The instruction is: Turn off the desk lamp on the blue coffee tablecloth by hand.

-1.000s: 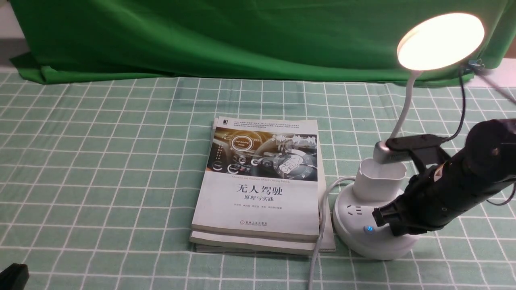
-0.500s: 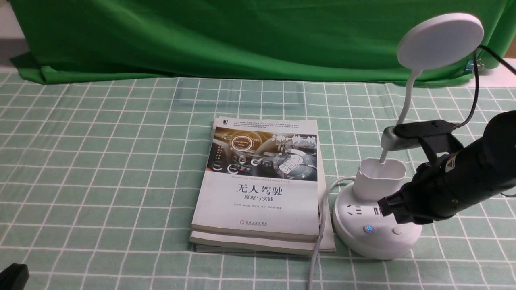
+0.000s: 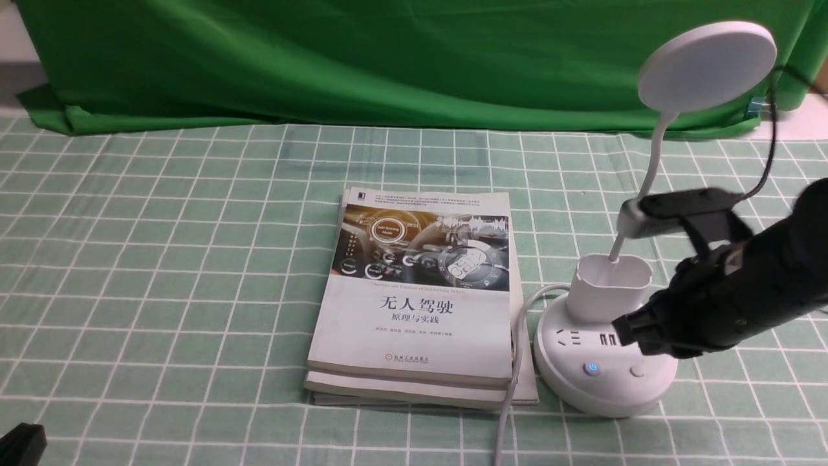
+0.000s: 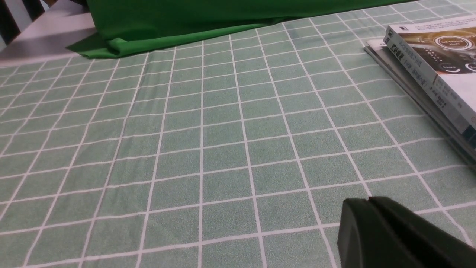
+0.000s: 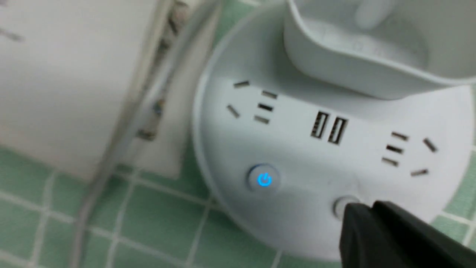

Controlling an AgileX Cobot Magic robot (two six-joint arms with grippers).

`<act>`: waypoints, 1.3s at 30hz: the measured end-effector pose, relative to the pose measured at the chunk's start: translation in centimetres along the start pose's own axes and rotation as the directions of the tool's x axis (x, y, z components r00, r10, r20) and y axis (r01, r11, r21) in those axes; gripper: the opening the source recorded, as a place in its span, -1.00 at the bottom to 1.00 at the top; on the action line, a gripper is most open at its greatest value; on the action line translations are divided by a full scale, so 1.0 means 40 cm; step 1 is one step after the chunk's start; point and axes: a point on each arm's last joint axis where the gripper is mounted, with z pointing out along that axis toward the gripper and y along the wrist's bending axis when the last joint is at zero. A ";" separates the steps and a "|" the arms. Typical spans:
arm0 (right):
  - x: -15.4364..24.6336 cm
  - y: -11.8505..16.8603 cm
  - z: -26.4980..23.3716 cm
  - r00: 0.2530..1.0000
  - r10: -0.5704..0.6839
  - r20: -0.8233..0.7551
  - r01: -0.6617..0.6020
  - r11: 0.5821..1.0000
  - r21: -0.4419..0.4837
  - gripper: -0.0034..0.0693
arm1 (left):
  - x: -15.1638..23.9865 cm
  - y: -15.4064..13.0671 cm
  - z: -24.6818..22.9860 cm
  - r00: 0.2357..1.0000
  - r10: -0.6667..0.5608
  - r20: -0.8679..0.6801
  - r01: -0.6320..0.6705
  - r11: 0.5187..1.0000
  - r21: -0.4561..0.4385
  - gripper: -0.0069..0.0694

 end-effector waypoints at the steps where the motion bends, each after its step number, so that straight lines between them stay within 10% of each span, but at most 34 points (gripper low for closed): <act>1: 0.009 0.007 -0.028 1.000 -0.006 0.027 0.006 1.000 -0.003 -0.80 | 0.000 0.000 0.000 1.000 0.000 0.000 0.000 1.000 0.000 -0.82; 24: 0.310 0.015 -0.313 0.841 0.020 0.541 -0.039 0.999 0.024 -0.81 | 0.000 0.000 0.000 1.000 0.000 0.000 0.000 1.000 0.000 -0.82; 39: 0.538 -0.055 -0.135 0.595 -0.056 0.802 -0.236 0.942 0.240 -0.83 | 0.000 0.000 0.000 1.000 0.000 0.000 0.000 1.000 0.000 -0.82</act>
